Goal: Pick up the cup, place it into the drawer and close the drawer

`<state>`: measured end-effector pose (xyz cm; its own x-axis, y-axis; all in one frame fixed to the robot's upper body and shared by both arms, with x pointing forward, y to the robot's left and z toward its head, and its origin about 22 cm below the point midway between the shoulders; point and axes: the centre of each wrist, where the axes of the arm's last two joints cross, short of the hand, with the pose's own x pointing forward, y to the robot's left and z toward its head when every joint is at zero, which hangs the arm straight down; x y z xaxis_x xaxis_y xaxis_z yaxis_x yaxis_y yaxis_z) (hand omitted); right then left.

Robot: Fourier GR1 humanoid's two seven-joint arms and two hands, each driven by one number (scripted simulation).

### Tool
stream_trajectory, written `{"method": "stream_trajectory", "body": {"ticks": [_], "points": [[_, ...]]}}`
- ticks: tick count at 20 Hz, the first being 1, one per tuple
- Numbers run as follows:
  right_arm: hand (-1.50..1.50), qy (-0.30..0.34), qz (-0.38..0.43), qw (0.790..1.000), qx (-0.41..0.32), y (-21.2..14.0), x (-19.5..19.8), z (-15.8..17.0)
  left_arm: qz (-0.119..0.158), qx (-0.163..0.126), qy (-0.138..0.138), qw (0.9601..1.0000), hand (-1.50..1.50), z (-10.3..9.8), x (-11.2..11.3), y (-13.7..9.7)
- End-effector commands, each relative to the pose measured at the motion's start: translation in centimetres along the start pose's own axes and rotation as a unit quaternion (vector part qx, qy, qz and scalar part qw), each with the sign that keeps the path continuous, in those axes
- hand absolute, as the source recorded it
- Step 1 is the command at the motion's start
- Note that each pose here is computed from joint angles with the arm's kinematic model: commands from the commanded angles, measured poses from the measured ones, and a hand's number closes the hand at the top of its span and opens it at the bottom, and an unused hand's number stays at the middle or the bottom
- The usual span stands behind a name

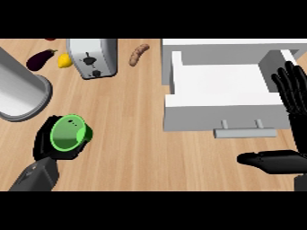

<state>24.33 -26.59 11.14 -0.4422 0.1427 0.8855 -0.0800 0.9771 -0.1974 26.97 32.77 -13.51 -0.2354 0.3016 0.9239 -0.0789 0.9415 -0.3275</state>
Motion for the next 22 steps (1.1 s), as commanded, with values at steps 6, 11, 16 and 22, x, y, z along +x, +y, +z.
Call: {"method": "stream_trajectory", "body": {"ticks": [6, 11, 16, 22], "points": [[-1.5, 0.0, 0.002, 1.0, 0.001, -0.3, 0.0, 0.1, 0.034, -0.038, -0.113, 0.9923, 1.5, -1.6, 0.0, -2.0], [-1.5, 0.015, 0.012, 1.0, -0.004, -2.2, -0.4, 0.0, 0.046, -0.084, -0.149, 0.9842, 1.5, -4.8, 1.5, -4.7], [-1.5, 0.012, 0.003, 1.0, -0.018, 0.4, 0.3, 0.6, 0.036, -0.135, -0.148, 0.979, 1.5, -8.2, 2.3, -10.9], [-1.5, 0.009, 0.008, 1.0, -0.022, -1.9, 0.5, 1.1, -0.018, -0.187, -0.172, 0.967, 1.5, -13.6, 8.9, -16.0]]}}
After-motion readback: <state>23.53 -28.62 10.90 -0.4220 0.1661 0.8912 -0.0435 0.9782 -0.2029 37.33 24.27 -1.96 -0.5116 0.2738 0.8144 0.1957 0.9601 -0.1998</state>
